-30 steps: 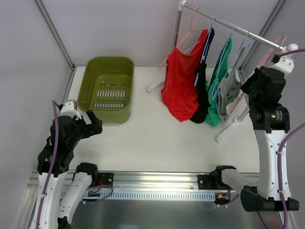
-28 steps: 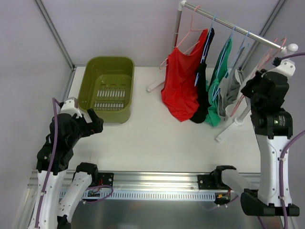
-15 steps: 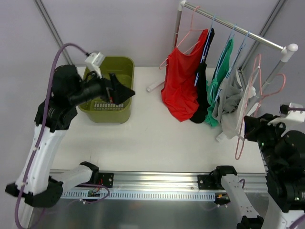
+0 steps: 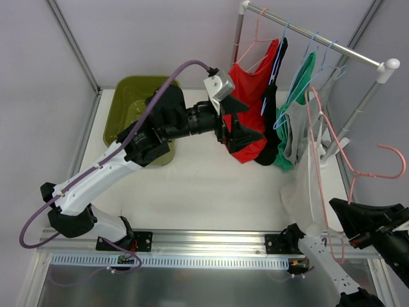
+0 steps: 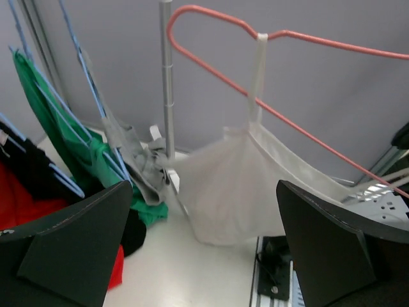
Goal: Remove the tank top from the hanger
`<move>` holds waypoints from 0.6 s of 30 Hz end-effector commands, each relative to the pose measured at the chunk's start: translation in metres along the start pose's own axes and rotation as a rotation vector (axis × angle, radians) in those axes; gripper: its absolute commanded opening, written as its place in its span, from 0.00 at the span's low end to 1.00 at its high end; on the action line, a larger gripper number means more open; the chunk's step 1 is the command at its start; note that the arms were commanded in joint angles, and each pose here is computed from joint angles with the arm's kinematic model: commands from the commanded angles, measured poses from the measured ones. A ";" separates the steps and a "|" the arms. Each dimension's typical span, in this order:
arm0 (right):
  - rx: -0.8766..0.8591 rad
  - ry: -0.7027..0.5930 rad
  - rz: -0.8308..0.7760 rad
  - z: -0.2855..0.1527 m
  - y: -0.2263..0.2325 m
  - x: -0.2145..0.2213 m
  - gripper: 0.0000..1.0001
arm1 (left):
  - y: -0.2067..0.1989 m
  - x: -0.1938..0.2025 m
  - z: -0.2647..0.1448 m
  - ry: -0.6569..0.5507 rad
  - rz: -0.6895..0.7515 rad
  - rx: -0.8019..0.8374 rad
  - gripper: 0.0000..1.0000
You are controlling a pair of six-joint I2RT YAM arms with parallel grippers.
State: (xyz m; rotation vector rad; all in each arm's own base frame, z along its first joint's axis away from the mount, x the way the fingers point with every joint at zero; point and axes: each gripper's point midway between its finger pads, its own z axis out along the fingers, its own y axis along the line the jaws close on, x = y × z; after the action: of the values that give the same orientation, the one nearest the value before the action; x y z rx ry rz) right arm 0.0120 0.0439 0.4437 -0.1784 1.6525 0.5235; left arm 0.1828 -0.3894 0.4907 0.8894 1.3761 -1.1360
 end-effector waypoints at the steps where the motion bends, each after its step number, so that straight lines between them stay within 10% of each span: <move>1: -0.157 0.150 0.030 0.009 0.021 0.013 0.00 | -0.007 -0.041 0.019 -0.227 0.158 0.018 0.99; 18: -0.205 0.246 0.014 0.045 0.023 0.002 0.00 | 0.011 0.003 0.070 -0.213 0.212 -0.087 0.69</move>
State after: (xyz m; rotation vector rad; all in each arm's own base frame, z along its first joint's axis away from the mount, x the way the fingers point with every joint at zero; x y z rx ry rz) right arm 0.0366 0.0733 0.4451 -0.3420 1.8024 0.6700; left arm 0.2093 -0.4593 0.4638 0.8759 1.2054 -0.9997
